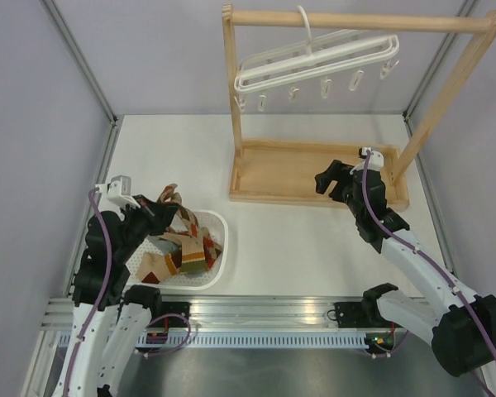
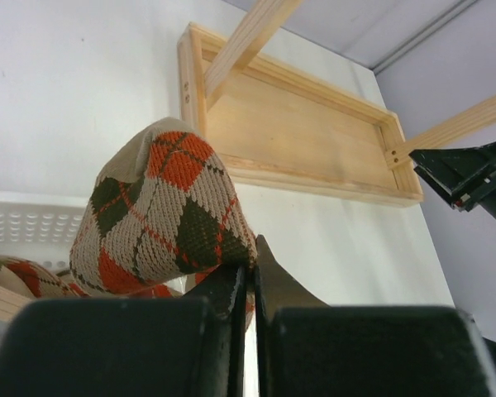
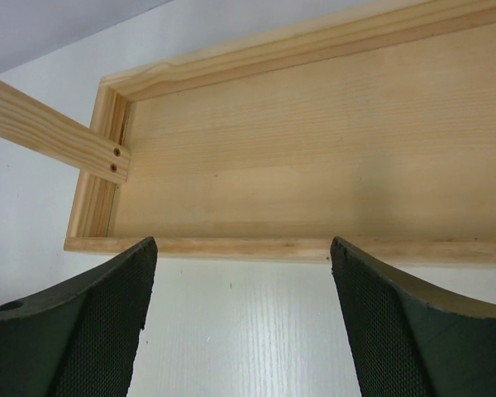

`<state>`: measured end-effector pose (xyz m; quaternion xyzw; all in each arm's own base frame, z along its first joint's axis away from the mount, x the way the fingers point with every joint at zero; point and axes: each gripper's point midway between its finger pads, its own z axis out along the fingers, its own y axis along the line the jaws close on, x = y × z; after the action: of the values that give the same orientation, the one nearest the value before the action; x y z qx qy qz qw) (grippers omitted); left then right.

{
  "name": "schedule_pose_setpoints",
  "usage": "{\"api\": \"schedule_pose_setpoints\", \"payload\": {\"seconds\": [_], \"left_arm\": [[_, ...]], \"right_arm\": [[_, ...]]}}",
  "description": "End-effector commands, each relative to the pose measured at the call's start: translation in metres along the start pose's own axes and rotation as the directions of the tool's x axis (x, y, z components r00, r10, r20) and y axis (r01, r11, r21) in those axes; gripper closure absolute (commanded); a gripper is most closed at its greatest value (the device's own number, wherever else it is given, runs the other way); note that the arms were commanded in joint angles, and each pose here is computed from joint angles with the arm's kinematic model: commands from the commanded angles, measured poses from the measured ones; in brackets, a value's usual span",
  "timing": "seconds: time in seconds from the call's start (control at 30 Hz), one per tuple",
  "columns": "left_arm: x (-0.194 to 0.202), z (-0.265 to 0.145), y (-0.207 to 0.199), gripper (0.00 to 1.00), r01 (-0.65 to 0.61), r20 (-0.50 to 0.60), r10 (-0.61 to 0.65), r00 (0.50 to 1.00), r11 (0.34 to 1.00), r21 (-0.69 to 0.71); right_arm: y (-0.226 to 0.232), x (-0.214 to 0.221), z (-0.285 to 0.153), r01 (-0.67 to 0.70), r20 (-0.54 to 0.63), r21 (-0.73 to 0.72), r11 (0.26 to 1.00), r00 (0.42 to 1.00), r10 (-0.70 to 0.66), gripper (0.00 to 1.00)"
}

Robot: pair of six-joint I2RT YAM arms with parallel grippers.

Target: Remove the socks clipped to the hanger

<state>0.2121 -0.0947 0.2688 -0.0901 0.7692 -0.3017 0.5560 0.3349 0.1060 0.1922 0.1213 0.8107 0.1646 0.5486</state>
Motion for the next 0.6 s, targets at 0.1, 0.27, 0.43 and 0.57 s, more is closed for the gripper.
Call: {"api": "schedule_pose_setpoints", "payload": {"seconds": [0.1, 0.27, 0.43, 0.57], "left_arm": [[0.035, 0.000, 0.002, 0.98, 0.098, -0.116, -0.095, 0.989, 0.995, 0.023], [0.052, 0.000, 0.012, 0.98, 0.122, -0.124, -0.118, 0.985, 0.992, 0.018], [0.069, 0.001, 0.015, 0.98, 0.135, -0.168, -0.128, 0.977, 0.991, 0.028], [0.076, -0.003, 0.019, 0.98, 0.134, -0.190, -0.130, 0.973, 0.991, 0.008]], "right_arm": [[0.014, 0.001, 0.007, -0.062, 0.015, -0.094, 0.994, 0.998, 0.064, 0.11], [0.012, 0.001, 0.007, -0.066, 0.016, -0.093, 0.994, 0.998, 0.067, 0.11], [0.013, 0.003, 0.006, -0.080, 0.010, -0.099, 0.992, 0.997, 0.081, 0.11], [0.012, 0.004, 0.005, -0.087, 0.010, -0.100, 0.991, 0.996, 0.089, 0.11]]}}
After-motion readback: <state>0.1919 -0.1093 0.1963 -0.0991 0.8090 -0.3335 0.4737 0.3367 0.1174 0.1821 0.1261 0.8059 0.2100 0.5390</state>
